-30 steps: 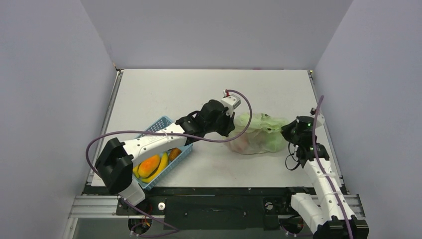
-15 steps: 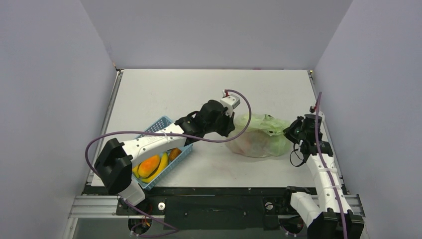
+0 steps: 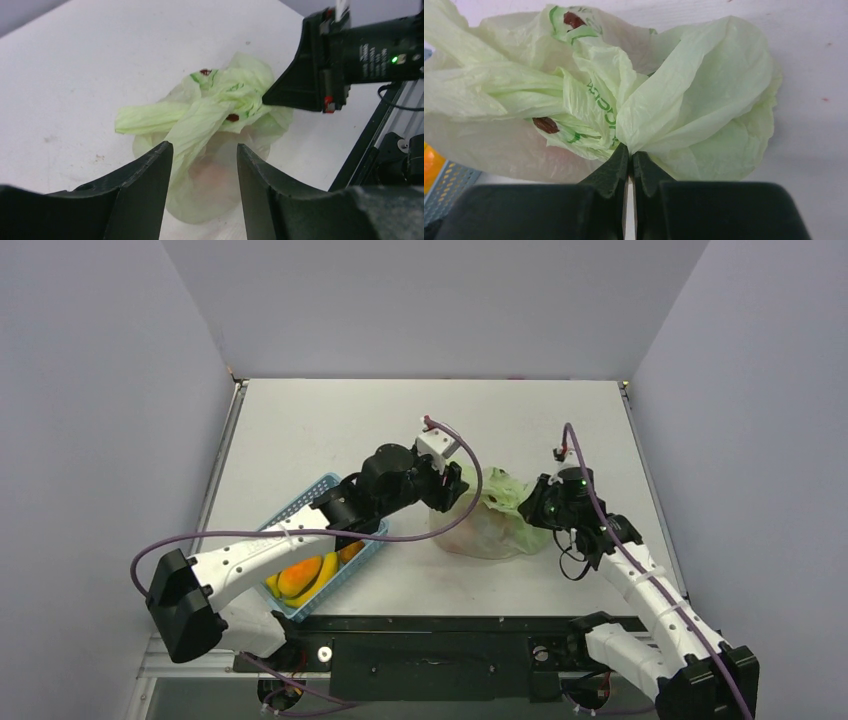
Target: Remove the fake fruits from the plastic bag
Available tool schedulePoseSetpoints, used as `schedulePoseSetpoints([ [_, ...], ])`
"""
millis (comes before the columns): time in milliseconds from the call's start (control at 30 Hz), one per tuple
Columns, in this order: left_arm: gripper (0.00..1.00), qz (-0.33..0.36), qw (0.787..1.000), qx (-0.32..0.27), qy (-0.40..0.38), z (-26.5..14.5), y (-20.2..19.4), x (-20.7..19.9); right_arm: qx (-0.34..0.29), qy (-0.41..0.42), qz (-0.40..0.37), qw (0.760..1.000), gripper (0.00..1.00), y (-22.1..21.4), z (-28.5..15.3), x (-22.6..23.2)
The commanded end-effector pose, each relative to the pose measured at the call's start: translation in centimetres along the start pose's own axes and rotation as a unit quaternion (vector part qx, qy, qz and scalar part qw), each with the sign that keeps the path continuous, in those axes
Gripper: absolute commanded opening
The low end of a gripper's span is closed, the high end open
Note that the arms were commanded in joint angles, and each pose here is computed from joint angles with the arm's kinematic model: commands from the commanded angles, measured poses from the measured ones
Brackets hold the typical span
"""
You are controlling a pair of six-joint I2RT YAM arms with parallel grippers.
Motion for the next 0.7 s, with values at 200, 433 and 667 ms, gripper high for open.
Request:
schedulePoseSetpoints([
  [200, 0.48, 0.039, 0.999, 0.023, 0.027, 2.6, 0.6, 0.5, 0.026, 0.080, -0.070, 0.994, 0.00, -2.1, -0.2, 5.8],
  [433, 0.73, 0.061, 0.996, 0.070, 0.007, 4.0, -1.6, -0.2, 0.027, 0.088, -0.072, 0.993, 0.00, -2.3, -0.6, 6.3],
  [667, 0.86, 0.101, 0.991, 0.092, 0.005, 3.6, -3.0, -1.8, -0.020, 0.029, -0.077, 0.996, 0.00, -0.9, -1.8, 4.0],
])
Point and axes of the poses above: each gripper's point midway between its finger pads, its own z axis out along the fingers, its own x axis along the line the jaws close on, y = z × x, the point moved 2 cm from there along -z, back along the fingers, and after that the axes turned 4 degrees about z, right-handed, at the moved point
